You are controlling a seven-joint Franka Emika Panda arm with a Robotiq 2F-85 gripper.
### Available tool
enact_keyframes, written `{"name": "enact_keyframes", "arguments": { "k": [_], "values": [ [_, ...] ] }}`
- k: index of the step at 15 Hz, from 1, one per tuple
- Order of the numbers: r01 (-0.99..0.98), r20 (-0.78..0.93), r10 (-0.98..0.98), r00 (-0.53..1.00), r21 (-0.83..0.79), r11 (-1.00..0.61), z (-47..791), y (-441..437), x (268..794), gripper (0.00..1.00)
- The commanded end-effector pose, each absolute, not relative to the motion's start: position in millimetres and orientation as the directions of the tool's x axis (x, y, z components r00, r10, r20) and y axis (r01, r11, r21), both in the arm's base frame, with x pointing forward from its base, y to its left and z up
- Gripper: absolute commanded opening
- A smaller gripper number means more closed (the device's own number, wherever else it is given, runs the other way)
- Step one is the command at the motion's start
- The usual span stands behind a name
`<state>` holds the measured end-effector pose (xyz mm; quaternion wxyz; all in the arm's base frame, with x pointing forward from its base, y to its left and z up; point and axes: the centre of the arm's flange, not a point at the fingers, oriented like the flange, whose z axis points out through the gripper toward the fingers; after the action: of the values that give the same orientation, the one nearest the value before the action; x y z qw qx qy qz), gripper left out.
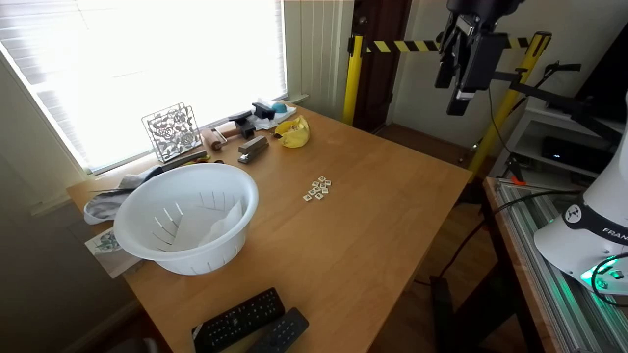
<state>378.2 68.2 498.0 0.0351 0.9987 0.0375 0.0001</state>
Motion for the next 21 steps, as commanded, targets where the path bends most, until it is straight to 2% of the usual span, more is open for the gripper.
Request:
{"name": "enact_keyframes", "arguments": {
  "k": [1,8,15,16,17,21],
  "values": [
    [0.075,-0.003,0.075,0.997,0.070,-0.995,498.0,68.2,378.2,1.00],
    [0.075,-0.003,0.075,0.997,0.070,-0.995,498.0,68.2,378.2,1.00],
    [-0.043,0.034,-0.042,0.999,0.014,-0.999,464.2,32.4,369.9,1.00],
    [-0.039,0.035,-0.038,0.999,0.019,-0.999,464.2,33.6,369.5,1.00],
    [0.075,-0.003,0.075,0.997,0.070,-0.995,498.0,68.2,378.2,1.00],
    [0.075,-0.003,0.075,0.997,0.070,-0.995,498.0,68.2,378.2,1.00]
  ]
}}
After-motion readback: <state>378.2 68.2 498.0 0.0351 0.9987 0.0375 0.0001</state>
